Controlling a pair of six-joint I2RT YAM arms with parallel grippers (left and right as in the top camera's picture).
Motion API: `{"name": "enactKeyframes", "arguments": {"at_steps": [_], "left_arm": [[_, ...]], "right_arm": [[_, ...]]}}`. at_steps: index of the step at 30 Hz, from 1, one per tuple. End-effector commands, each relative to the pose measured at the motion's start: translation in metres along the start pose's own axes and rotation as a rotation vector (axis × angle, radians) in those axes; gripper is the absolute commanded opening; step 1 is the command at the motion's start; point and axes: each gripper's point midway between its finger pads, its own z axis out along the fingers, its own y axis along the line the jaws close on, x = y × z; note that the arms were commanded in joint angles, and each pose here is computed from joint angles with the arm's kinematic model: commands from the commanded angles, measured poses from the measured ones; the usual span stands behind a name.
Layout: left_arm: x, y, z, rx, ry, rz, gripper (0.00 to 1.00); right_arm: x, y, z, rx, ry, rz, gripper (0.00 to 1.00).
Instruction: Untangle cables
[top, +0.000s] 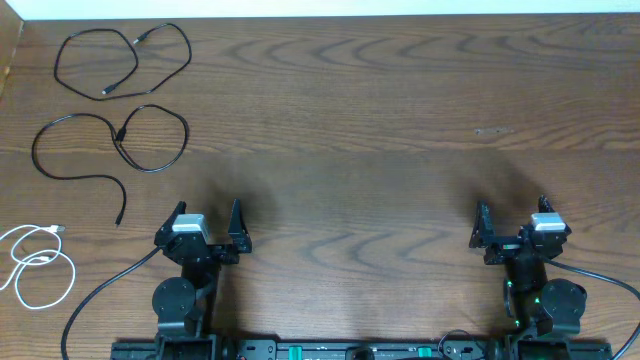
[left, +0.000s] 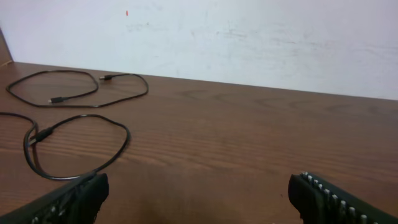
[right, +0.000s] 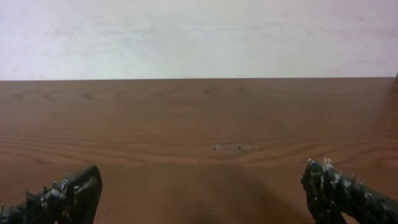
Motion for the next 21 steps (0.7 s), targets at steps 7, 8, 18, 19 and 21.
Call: {"name": "enactKeyframes", "arguments": {"at_steps": [7, 8, 18, 19, 21], "left_arm": [[0.018, 0.002, 0.001, -0.003, 0.060, 0.020, 0.98], [0.020, 0.002, 0.001, -0.004, 0.066, 0.020, 0.98], [0.027, 0.005, 0.003, -0.018, 0.101, 0.019, 0.98], [0.027, 0.005, 0.003, -0.018, 0.101, 0.019, 0.98], [0.027, 0.005, 0.003, -0.018, 0.101, 0.019, 0.98]], "right_arm": [[0.000, 0.000, 0.000, 0.003, 0.000, 0.002, 0.99], [0.001, 0.000, 0.000, 0.003, 0.000, 0.002, 0.99], [0.001, 0.000, 0.000, 0.003, 0.000, 0.002, 0.99], [0.001, 0.000, 0.000, 0.003, 0.000, 0.002, 0.99], [0.001, 0.000, 0.000, 0.003, 0.000, 0.002, 0.99]]}}
